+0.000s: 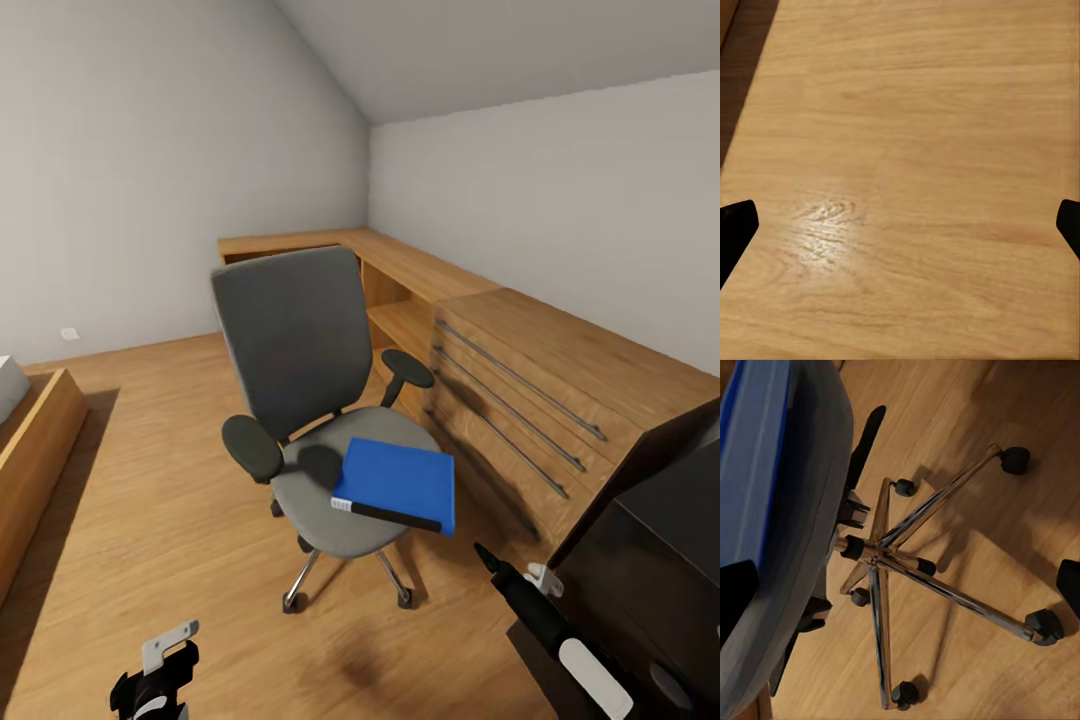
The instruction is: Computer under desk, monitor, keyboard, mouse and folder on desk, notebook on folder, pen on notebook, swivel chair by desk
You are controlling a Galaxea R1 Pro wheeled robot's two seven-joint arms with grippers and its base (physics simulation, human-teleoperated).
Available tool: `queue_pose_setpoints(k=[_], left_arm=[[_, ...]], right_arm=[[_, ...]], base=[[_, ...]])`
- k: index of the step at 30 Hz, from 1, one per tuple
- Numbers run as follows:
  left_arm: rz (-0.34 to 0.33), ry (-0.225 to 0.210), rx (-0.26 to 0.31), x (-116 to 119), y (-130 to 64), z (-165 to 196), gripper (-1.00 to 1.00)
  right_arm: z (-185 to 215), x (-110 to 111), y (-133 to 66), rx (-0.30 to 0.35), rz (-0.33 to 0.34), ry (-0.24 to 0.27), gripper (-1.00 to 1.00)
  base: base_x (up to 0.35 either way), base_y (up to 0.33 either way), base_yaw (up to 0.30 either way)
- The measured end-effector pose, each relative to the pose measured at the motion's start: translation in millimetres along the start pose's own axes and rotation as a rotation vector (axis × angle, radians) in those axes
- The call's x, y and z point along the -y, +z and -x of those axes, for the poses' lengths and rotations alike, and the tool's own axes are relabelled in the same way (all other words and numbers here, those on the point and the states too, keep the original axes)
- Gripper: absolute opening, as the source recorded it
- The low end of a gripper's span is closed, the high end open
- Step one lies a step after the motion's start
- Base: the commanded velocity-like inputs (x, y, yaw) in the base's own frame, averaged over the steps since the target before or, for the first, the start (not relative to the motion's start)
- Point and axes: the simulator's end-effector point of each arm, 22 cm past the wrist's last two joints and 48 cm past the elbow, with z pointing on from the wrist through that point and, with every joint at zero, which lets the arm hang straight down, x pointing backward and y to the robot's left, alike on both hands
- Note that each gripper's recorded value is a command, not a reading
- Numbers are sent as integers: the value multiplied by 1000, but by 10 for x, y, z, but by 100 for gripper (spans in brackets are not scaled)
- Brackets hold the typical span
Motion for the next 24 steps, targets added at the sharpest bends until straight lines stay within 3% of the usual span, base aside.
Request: queue_pose_setpoints(k=[10,24], left_arm=[[-6,-4,-3,58,122,-182,100],[-11,-5,-3,114,282,-413,100]], right_arm=[[32,168,-26,-6,49,29,100],[-37,150,-66,-39,196,54,100]], base=[[0,0,0],[0,0,0]])
